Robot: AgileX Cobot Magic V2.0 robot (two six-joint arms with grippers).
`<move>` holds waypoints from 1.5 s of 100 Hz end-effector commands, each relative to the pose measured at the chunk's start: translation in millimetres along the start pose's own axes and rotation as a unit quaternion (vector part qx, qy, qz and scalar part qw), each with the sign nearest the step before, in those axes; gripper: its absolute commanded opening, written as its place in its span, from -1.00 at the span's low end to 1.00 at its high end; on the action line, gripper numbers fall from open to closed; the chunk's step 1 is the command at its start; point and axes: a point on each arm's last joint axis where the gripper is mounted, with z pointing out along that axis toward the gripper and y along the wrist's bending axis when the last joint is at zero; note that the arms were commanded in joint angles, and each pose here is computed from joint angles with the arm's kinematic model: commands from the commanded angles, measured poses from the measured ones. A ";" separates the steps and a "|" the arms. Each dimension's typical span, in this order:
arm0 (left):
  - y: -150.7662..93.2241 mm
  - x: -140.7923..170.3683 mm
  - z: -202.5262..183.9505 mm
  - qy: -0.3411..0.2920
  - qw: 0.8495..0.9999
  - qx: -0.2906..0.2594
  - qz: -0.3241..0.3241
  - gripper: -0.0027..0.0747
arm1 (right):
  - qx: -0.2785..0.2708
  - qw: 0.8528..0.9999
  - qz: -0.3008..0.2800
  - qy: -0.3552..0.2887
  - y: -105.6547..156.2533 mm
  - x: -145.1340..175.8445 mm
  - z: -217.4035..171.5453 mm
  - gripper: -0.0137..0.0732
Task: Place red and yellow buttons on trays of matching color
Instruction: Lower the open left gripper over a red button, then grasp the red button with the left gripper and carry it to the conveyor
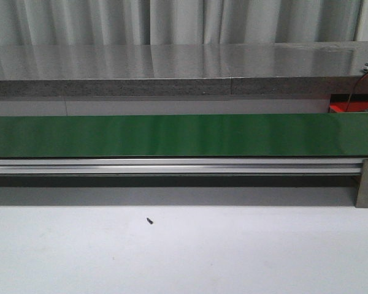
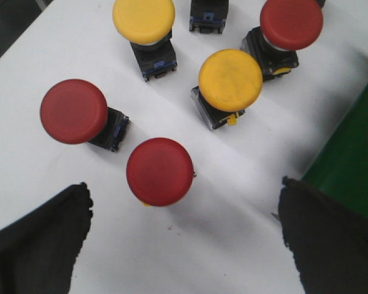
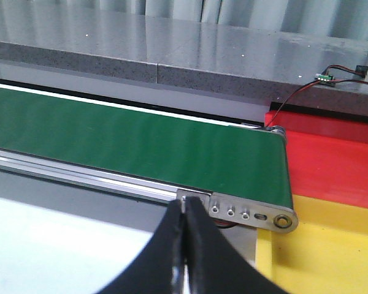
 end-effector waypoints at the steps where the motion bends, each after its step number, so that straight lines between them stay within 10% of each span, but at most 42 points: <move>1: 0.7 -19.8 -13.1 -0.047 0.999 -0.004 0.004 0.64 | 0.005 0.998 -0.004 -0.057 -1.0 -14.4 -2.7 -0.91; 127: -5.5 -19.5 55.9 0.007 1.000 -0.010 0.021 0.63 | 0.005 0.998 -0.004 -0.057 -1.0 -14.4 -2.7 -0.91; 150: -5.5 -19.7 55.9 0.006 1.000 -0.010 0.021 0.28 | 0.005 0.998 -0.004 -0.057 -1.0 -14.4 -2.7 -0.91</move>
